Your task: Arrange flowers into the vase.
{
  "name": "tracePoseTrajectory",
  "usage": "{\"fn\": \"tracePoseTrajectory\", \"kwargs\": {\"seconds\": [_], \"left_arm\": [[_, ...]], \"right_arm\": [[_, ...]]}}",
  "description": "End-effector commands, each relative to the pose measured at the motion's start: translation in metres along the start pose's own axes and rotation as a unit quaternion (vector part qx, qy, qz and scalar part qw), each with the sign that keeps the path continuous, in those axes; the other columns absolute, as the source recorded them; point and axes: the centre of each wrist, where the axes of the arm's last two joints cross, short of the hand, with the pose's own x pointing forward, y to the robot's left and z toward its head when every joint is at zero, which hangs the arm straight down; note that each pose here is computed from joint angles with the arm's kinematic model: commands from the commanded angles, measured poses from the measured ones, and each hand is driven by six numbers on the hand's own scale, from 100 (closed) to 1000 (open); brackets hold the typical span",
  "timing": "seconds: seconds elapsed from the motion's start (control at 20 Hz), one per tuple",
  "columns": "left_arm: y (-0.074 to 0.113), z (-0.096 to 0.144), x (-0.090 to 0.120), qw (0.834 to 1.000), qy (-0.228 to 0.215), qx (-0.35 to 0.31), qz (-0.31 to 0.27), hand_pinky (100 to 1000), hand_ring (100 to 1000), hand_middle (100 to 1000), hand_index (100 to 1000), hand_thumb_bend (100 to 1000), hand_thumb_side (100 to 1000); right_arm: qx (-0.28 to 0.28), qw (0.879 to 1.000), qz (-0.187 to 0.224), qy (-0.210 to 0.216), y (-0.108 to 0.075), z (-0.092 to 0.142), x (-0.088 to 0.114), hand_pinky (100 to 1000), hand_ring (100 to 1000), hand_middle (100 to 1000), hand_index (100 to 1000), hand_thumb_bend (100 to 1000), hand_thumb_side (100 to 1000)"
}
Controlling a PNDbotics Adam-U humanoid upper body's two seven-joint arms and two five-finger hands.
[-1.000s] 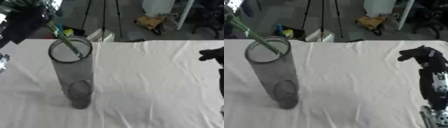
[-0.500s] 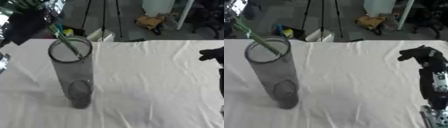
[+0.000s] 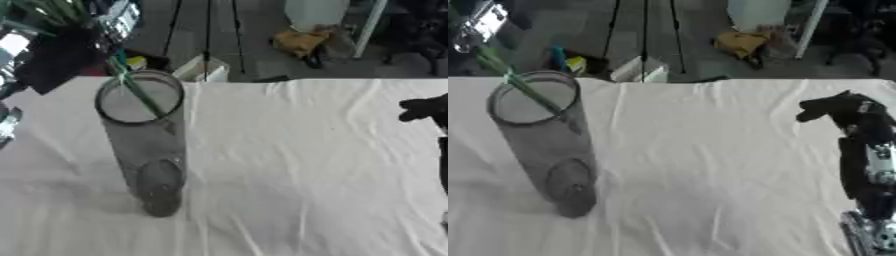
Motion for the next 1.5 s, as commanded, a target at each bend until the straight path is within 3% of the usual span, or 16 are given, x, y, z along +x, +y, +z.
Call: {"fn": "tracePoseTrajectory", "kwargs": {"seconds": [0.05, 0.4, 0.95, 1.5], "left_arm": [[0.007, 0.0, 0.001, 1.0, 0.001, -0.005, -0.017, 340, 562, 672, 715, 100, 927], [0.009, -0.001, 0.0, 0.999, 0.002, -0.021, -0.03, 393, 625, 742, 825, 100, 946], [0.011, -0.003, -0.005, 0.997, 0.006, -0.052, -0.056, 529, 733, 823, 909, 100, 1000], [0.013, -0.004, -0.012, 0.988, 0.002, -0.101, -0.113, 641, 792, 864, 965, 100, 1000]], "right_arm": [[0.005, 1.0, 0.004, -0.011, -0.001, -0.005, 0.003, 680, 526, 487, 668, 100, 1000], [0.008, 1.0, 0.004, -0.01, 0.0, -0.005, 0.003, 681, 526, 486, 668, 100, 1000], [0.01, 1.0, 0.004, -0.009, 0.0, -0.005, 0.003, 682, 525, 485, 668, 100, 1000], [0.01, 1.0, 0.006, -0.01, -0.001, -0.005, 0.003, 682, 525, 484, 668, 100, 1000]]}}
